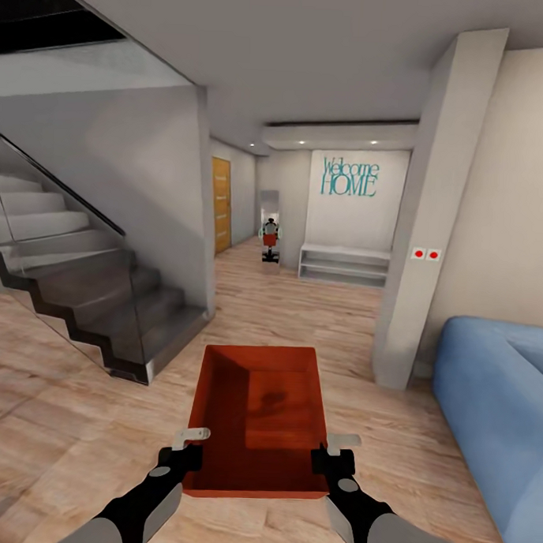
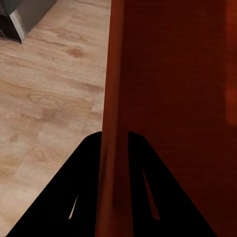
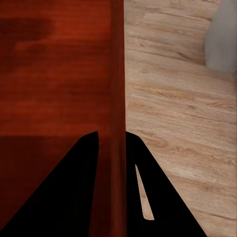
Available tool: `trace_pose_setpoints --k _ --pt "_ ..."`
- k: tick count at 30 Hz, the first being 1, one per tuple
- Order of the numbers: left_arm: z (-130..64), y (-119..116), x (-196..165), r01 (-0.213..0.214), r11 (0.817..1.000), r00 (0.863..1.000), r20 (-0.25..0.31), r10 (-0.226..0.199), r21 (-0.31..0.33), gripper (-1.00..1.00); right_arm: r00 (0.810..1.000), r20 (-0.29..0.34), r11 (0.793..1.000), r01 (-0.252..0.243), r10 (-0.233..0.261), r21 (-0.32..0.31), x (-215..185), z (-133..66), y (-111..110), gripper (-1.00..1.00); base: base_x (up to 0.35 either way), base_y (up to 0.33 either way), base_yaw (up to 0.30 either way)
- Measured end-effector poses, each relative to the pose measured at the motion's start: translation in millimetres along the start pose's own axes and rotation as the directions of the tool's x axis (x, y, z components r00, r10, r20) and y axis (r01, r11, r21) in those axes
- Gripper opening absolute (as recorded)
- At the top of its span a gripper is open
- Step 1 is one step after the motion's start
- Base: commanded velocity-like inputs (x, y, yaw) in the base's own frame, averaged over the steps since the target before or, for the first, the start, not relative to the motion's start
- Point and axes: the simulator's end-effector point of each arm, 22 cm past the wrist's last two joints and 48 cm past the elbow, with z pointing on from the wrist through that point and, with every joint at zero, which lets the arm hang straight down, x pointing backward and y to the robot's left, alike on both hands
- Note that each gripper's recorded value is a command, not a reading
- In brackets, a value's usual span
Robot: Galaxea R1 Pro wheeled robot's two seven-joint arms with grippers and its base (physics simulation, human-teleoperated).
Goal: Move the two storage containers from the living room to the garage. In the garage, place one container on the floor and stack the other container on top of it (either order is fine).
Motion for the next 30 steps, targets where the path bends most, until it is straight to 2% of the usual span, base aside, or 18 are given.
trace_pose_setpoints --k 30 --pt "0.0 -0.3 0.3 0.001 1.000 1.000 -0.001 -0.001 -0.001 -1.00 1.000 -0.001 1.000 0.001 -0.001 -0.001 0.1 0.1 -0.3 -1.00 0.322 0.000 0.000"
